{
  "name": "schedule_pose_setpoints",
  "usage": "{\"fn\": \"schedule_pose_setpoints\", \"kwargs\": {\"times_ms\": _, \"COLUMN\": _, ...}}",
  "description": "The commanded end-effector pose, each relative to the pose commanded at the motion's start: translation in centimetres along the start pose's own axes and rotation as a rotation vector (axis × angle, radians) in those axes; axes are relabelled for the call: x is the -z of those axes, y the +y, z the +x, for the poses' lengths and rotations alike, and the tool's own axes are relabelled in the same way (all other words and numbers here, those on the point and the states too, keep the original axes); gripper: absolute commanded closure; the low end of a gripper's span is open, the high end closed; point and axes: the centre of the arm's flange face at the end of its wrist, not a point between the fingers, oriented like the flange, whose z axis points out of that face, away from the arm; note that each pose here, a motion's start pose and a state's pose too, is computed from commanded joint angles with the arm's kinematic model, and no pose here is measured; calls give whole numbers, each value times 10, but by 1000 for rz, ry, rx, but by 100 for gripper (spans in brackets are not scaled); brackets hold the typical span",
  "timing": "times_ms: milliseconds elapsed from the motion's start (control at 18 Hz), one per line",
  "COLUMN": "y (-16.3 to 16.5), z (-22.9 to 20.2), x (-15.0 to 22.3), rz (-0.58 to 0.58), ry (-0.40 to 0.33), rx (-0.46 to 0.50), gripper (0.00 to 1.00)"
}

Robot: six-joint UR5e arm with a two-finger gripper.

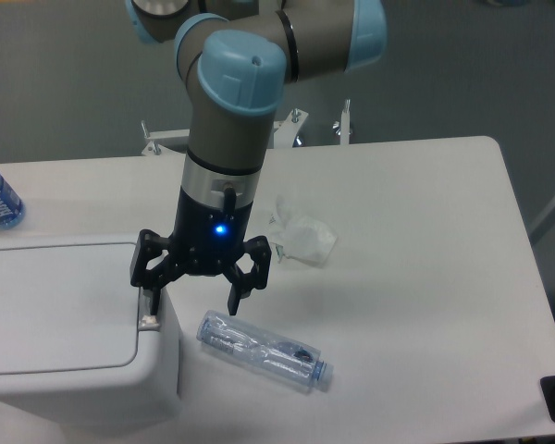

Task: Open the trash can
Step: 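Press down on the grey button with the gripper fingertips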

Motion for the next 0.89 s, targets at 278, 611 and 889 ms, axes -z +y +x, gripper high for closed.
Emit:
{"fn": "schedule_pose_setpoints", "kwargs": {"times_ms": 278, "y": 0, "z": 0, "x": -2, "rz": -2, "ry": 1, "rx": -1, "gripper": 0}}
{"fn": "schedule_pose_setpoints", "kwargs": {"times_ms": 611, "y": 0, "z": 0, "x": -4, "rz": -5, "ry": 1, "rx": 0, "gripper": 0}}
{"fn": "schedule_pose_setpoints", "kwargs": {"times_ms": 889, "y": 0, "z": -2, "x": -7, "rz": -9, "ry": 1, "rx": 3, "gripper": 0}}
